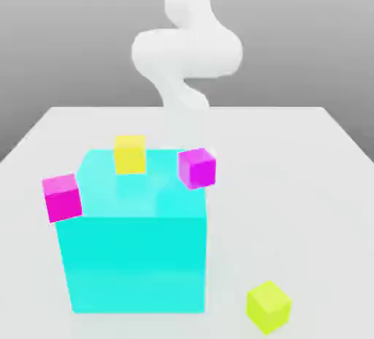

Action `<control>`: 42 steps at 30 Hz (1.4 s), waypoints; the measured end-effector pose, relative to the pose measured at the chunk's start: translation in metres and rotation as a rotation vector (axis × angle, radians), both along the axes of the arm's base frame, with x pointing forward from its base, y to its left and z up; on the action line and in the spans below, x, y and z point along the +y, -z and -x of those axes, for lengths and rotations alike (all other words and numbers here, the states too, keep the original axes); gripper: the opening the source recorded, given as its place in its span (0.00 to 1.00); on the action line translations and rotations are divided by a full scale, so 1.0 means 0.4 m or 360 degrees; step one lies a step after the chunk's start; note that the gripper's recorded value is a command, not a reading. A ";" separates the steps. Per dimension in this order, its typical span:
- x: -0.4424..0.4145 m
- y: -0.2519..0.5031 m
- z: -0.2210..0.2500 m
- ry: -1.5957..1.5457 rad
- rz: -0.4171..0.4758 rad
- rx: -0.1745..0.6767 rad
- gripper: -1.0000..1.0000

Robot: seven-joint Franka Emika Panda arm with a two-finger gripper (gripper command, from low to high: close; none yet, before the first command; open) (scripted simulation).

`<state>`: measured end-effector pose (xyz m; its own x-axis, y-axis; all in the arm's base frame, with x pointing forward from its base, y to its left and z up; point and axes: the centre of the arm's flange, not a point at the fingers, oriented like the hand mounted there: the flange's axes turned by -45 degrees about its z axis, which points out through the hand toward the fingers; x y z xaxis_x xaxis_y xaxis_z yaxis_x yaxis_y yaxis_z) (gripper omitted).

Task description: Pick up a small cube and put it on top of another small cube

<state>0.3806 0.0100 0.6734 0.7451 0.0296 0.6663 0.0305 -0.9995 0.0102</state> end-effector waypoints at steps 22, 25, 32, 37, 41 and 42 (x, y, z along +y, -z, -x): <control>0.282 1.018 -0.235 -0.0669 0.0283 0.0964 0.50; 0.303 1.155 -0.194 -0.0756 0.0312 0.1090 0.50; 0.310 1.346 -0.180 -0.0784 0.0320 0.1128 0.00; 0.310 1.358 -0.179 -0.0783 0.0321 0.1129 0.00; 0.311 1.272 -0.182 -0.0784 0.0321 0.1129 0.00; 0.311 1.242 -0.181 -0.0784 0.0321 0.1129 0.00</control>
